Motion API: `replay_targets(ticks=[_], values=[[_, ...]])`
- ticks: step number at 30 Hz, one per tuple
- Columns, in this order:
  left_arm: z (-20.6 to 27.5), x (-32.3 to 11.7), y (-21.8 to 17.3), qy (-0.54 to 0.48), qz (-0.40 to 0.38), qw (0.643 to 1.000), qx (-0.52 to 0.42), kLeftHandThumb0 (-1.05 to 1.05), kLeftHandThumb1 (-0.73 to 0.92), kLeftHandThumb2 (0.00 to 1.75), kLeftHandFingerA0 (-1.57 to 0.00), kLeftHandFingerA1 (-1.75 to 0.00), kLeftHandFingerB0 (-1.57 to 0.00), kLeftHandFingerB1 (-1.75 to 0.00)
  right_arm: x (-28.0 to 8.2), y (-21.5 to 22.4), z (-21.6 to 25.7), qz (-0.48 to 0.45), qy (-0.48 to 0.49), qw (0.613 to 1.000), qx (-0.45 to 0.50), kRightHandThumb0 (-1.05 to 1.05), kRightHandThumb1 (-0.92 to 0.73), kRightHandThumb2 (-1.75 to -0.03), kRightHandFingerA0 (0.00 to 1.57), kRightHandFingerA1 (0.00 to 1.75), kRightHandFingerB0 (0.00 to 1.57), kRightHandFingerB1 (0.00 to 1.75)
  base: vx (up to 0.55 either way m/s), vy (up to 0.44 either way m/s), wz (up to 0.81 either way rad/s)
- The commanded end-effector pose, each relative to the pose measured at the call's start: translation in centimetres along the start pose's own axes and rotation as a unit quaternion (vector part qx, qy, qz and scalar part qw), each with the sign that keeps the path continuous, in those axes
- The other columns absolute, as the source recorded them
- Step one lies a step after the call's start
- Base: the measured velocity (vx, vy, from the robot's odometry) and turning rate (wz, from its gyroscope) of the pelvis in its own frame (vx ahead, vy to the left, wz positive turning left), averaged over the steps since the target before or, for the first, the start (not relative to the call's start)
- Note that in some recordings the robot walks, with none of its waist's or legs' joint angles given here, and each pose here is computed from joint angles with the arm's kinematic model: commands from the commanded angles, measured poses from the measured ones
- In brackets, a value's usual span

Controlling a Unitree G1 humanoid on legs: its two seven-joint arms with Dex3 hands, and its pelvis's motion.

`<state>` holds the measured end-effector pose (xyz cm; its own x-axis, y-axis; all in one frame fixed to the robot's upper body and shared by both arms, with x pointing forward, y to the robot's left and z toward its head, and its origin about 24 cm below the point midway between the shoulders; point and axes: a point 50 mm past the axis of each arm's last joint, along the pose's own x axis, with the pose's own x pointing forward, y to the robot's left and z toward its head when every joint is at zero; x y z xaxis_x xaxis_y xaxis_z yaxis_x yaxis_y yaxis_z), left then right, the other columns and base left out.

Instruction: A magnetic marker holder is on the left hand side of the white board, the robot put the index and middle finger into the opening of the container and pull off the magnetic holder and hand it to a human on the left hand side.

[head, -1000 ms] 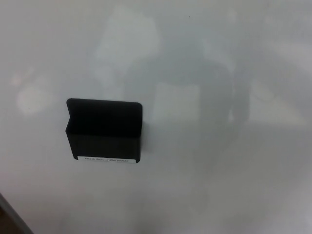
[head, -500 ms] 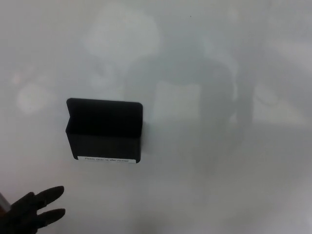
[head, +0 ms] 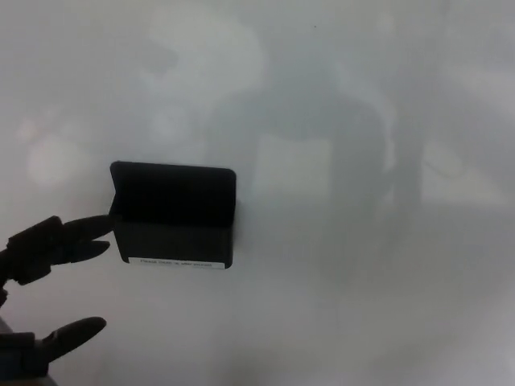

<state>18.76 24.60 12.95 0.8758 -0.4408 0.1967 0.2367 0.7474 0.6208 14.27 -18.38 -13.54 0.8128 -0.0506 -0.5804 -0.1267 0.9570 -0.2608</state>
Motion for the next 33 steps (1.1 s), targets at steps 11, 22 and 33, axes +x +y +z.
replay_targets(ticks=[11,22,33], values=[[2.0,2.1,1.5,0.020,-0.049,0.992,0.116,-0.25,0.49,0.58,-0.29,-0.37,-0.29,-0.32,0.6,-0.7,0.8,0.029,-0.011,0.999,0.012,-0.57,-0.79,-0.65,0.24,0.30,0.19,0.29,0.00,0.000,0.00],[2.3,2.9,1.6,0.041,-0.091,0.984,0.147,-0.30,0.49,0.61,-0.26,-0.37,-0.27,-0.33,0.8,-1.0,0.9,0.057,-0.009,0.998,0.017,-0.66,-0.60,-0.91,0.00,0.12,0.10,0.35,0.00,0.000,0.00],[4.5,6.4,4.0,0.069,-0.175,0.947,0.262,-0.23,0.41,0.93,-0.09,-0.51,-0.09,-0.48,0.6,-1.2,0.5,0.045,-0.001,0.999,0.015,-0.61,-0.61,-0.95,0.00,0.23,0.10,0.41,0.00,0.000,0.00]])
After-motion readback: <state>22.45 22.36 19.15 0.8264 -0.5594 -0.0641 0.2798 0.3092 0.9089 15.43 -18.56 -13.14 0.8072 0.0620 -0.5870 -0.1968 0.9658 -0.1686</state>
